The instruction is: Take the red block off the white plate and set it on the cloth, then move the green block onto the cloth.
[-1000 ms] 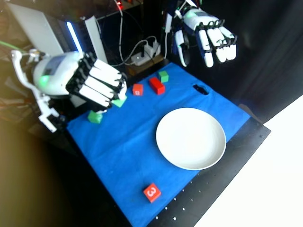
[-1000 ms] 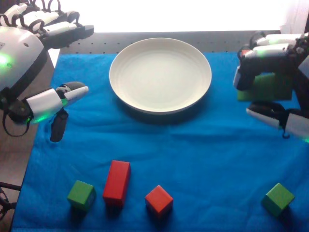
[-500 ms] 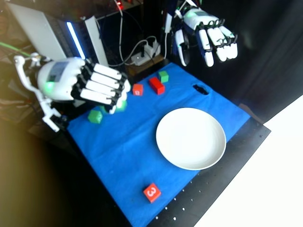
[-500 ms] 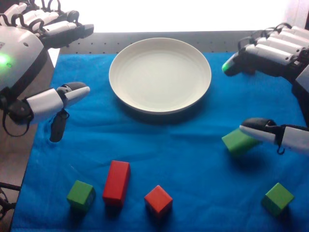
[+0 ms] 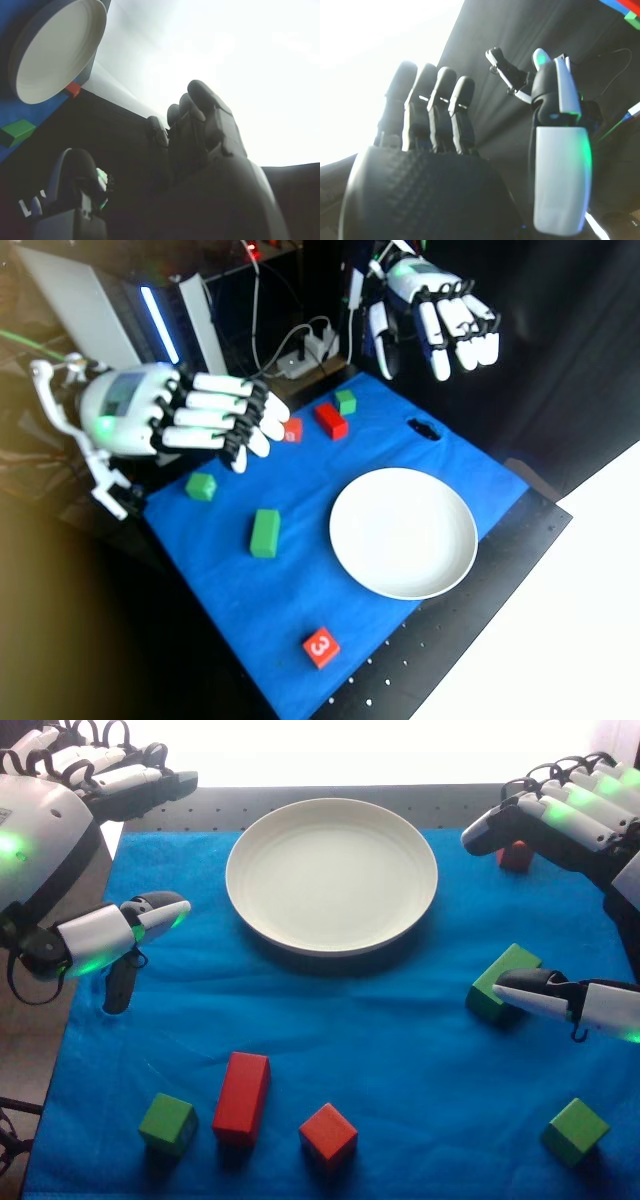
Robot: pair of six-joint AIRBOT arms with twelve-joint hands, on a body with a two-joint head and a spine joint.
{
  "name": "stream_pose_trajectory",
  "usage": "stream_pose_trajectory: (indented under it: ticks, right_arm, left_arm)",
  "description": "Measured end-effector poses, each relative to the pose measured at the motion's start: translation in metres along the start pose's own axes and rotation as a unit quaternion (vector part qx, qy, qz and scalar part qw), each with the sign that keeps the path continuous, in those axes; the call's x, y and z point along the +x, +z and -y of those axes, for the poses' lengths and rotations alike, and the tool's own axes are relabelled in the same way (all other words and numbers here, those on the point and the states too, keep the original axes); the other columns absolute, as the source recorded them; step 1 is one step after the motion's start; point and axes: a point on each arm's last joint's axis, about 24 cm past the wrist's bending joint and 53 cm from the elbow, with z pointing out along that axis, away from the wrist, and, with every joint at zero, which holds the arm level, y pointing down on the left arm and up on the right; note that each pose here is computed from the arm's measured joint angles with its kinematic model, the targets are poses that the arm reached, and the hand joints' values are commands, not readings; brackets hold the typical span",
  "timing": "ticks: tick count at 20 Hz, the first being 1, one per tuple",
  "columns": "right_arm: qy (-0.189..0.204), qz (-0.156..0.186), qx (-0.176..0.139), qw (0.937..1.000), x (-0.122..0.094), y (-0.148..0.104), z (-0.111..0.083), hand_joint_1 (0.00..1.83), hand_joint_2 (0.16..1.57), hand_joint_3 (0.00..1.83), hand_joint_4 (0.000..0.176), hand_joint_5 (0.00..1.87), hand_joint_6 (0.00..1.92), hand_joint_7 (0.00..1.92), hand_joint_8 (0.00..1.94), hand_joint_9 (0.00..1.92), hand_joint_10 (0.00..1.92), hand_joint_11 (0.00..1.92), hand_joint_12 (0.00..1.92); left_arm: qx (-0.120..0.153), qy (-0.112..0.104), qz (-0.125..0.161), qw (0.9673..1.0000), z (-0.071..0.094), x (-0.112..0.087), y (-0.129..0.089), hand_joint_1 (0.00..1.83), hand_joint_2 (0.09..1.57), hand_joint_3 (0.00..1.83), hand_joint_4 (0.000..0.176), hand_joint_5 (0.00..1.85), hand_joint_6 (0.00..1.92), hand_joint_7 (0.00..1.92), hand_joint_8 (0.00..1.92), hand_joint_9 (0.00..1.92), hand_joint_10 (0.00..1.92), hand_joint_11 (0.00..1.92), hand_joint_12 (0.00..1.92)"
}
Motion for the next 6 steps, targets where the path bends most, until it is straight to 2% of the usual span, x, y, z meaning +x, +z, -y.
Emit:
stream_pose_trajectory:
  ticks: [1,2,3,4,5,6]
  right_arm:
    - [0.0,0.001,0.001,1.0,0.0,0.0,0.0,1.1,0.99,0.0,0.0,0.14,1.18,0.19,1.17,0.13,1.37,0.08,1.86]
    - [0.0,0.003,0.002,1.0,-0.002,0.0,0.002,1.06,1.0,0.0,0.0,0.15,1.26,0.24,1.18,0.17,1.37,0.14,1.82]
    - [-0.001,0.006,0.002,1.0,-0.004,0.0,0.002,1.09,1.04,0.0,0.0,0.09,1.28,0.18,1.17,0.1,1.38,0.12,1.84]
    - [-0.001,0.015,0.005,0.9999,-0.009,0.0,0.005,1.1,1.07,0.0,0.0,0.07,1.29,0.16,1.18,0.11,1.4,0.1,1.86]
    - [-0.003,0.028,0.006,0.9996,-0.016,-0.001,0.007,1.11,1.08,0.0,0.0,0.12,1.27,0.19,1.15,0.13,1.37,0.06,1.87]
    - [-0.005,0.048,0.006,0.9988,-0.027,-0.001,0.009,1.11,1.09,0.0,0.0,0.15,1.28,0.23,1.15,0.17,1.39,0.07,1.89]
  left_arm:
    - [0.0,0.0,0.0,1.0,0.0,0.0,0.0,0.73,1.15,0.0,0.023,0.47,0.01,0.37,0.01,0.34,0.02,0.0,0.9]
    - [0.0,0.0,0.001,1.0,0.0,0.0,0.0,0.72,1.16,0.0,0.039,0.44,0.01,0.39,0.01,0.34,0.02,0.0,0.75]
    - [0.0,0.0,0.001,1.0,0.0,-0.001,0.0,0.73,1.16,0.0,0.053,0.44,0.01,0.41,0.01,0.34,0.01,0.0,0.68]
    - [0.0,0.0,0.003,1.0,0.0,-0.002,0.0,0.76,1.13,0.0,0.053,0.47,0.01,0.45,0.01,0.4,0.02,0.0,0.88]
    - [0.001,0.0,0.007,1.0,0.0,-0.003,0.0,0.79,1.12,0.0,0.066,0.46,0.0,0.44,0.0,0.4,0.02,0.02,1.09]
    - [0.003,0.001,0.014,0.9999,0.001,-0.007,0.0,0.82,1.12,0.0,0.082,0.46,0.0,0.44,0.0,0.41,0.01,0.02,1.19]
